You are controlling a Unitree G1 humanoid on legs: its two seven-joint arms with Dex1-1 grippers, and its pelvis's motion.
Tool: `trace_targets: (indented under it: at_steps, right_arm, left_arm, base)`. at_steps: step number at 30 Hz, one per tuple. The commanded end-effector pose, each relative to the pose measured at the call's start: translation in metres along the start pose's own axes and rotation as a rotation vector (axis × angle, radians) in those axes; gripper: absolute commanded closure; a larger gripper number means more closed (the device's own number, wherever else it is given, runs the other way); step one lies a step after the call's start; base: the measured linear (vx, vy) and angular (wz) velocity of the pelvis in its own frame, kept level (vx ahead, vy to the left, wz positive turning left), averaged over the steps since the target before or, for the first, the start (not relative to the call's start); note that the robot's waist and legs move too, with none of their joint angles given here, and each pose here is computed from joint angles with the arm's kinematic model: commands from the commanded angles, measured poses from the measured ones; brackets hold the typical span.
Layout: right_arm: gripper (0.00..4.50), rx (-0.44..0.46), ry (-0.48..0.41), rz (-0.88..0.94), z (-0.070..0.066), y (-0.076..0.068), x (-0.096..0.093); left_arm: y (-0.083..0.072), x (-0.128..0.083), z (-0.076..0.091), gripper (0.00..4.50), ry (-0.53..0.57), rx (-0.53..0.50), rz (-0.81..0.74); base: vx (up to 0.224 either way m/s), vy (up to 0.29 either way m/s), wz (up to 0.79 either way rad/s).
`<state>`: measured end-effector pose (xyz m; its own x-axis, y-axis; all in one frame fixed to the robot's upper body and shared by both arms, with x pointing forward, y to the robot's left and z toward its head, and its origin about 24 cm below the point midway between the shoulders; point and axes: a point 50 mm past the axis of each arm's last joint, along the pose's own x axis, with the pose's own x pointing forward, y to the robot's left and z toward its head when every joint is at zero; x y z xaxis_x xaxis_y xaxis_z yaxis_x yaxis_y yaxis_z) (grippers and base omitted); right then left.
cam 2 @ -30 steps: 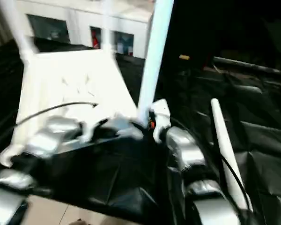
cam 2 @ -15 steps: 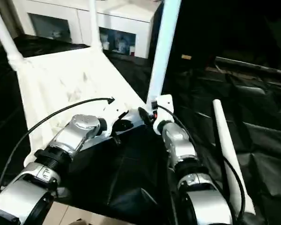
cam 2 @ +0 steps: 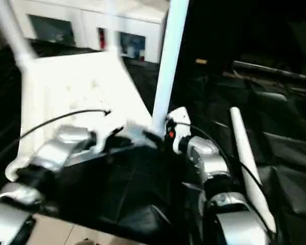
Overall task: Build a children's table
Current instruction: Rotate leg to tighten
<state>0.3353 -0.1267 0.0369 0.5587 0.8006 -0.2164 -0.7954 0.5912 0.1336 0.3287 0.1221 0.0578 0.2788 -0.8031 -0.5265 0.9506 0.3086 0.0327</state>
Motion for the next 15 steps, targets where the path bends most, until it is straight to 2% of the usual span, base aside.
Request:
trace_targets:
  at_steps: [1,6,9,15]
  right_arm:
    - [0.48,-0.002,0.009,0.051,-0.0008,0.0007,-0.0065]
    - [0.72,0.003,0.002,0.102,0.0007,0.0036,-0.0070]
    - [1.08,0.001,0.012,0.124,-0.0005,0.0055,-0.0062]
    - [1.51,0.010,0.006,0.133,-0.0012,0.0077,-0.0055]
  left_arm:
    - [-0.0056,0.0006,0.0116,4.50,-0.094,0.005,-0.065]
    - [-0.0055,-0.0049,0.0081,4.50,-0.092,0.008,-0.076]
    - [-0.0057,-0.0067,0.0078,4.50,-0.096,0.006,-0.079]
    - [-0.0065,-0.0075,0.0070,4.50,-0.105,-0.004,-0.081]
  base:
    - [0.000,0.000,0.00]
    - [0.000,0.000,0.00]
    - [0.000,0.000,0.00]
    - [0.000,0.000,0.00]
